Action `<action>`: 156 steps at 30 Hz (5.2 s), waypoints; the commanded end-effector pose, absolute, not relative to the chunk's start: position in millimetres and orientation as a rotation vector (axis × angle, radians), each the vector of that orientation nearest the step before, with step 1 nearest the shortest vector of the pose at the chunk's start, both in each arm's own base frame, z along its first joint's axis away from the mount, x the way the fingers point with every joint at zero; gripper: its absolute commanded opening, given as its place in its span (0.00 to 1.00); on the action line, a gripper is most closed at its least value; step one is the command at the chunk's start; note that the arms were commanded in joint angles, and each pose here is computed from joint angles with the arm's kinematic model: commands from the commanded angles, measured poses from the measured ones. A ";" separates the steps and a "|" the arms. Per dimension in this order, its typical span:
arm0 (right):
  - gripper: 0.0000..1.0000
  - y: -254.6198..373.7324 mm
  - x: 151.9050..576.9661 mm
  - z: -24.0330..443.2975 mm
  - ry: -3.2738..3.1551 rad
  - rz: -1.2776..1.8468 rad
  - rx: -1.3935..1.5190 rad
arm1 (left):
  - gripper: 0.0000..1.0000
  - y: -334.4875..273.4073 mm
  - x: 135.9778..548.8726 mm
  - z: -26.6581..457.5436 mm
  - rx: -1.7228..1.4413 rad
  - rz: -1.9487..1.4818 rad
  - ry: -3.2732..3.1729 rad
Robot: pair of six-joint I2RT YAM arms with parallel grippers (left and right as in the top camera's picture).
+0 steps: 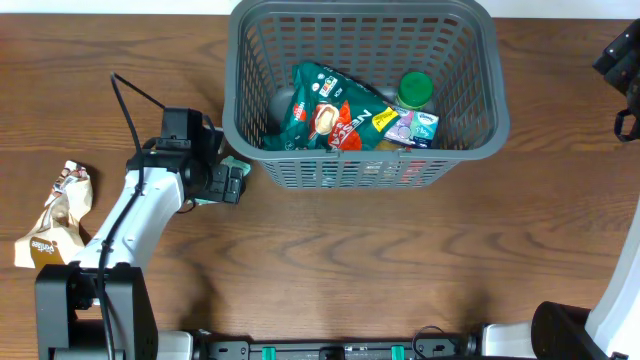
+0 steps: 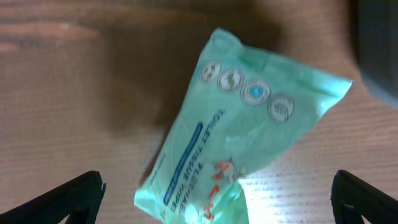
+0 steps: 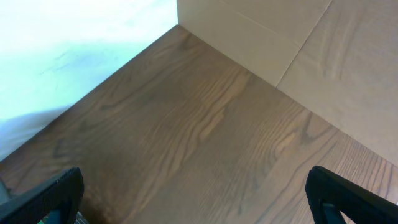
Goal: Pack container
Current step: 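Move the left gripper to the mint-green wipes pouch and grasp it, then lift the wipes pouch and lower it into the basket's left side, then open the left gripper and withdraw it from the basket, then move the left gripper to the crumpled tan snack bag and grasp it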
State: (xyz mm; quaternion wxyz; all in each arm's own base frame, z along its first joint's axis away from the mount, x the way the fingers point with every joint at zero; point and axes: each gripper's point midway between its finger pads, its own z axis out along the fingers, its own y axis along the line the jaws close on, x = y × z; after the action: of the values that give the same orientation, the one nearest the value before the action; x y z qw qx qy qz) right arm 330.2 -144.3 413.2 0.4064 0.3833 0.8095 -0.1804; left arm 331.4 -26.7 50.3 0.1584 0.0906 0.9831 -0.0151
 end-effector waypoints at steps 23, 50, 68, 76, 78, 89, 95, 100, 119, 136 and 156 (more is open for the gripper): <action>0.99 -146.6 327.8 413.9 2.030 -0.462 0.984 | 0.06 -32.4 329.5 0.1 0.293 -0.101 2.922; 0.99 -146.6 327.8 413.9 2.031 -0.463 0.984 | 0.06 -12.7 389.7 311.2 -0.003 0.012 2.194; 0.99 -146.5 327.8 413.7 2.032 -0.461 0.984 | 0.06 -165.1 352.0 418.6 0.485 -0.596 1.865; 0.99 -146.5 327.9 413.8 2.031 -0.461 0.984 | 0.06 -201.0 367.4 385.6 0.472 -0.530 1.956; 0.99 -146.5 327.9 413.8 2.031 -0.461 0.984 | 0.06 -204.9 376.1 371.8 0.436 -0.510 2.000; 0.99 -146.5 327.9 413.8 2.031 -0.461 0.984 | 0.06 -196.2 426.3 291.1 0.240 -0.336 2.210; 0.99 -146.5 327.9 413.8 2.031 -0.461 0.984 | 0.06 -198.9 431.8 240.9 0.257 -0.294 2.347; 0.99 -146.5 327.9 413.8 2.031 -0.461 0.984 | 0.06 -198.5 431.4 216.4 0.266 -0.269 2.418; 0.99 -146.5 327.9 413.8 2.031 -0.461 0.984 | 0.99 -197.6 429.9 242.2 0.273 -0.285 2.354; 0.99 -146.5 327.9 413.8 2.031 -0.461 0.984 | 0.99 -78.1 375.0 440.8 -0.062 0.029 2.010; 0.99 -146.5 327.9 413.8 2.031 -0.461 0.984 | 0.99 166.5 246.4 320.7 -1.140 0.808 2.320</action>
State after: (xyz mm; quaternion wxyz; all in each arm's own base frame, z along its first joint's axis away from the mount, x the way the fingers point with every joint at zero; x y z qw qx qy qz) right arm 330.3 -144.0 413.0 0.4062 0.3830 0.8099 -0.1798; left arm 256.2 149.6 330.0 0.2356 -0.3728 0.8551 0.2727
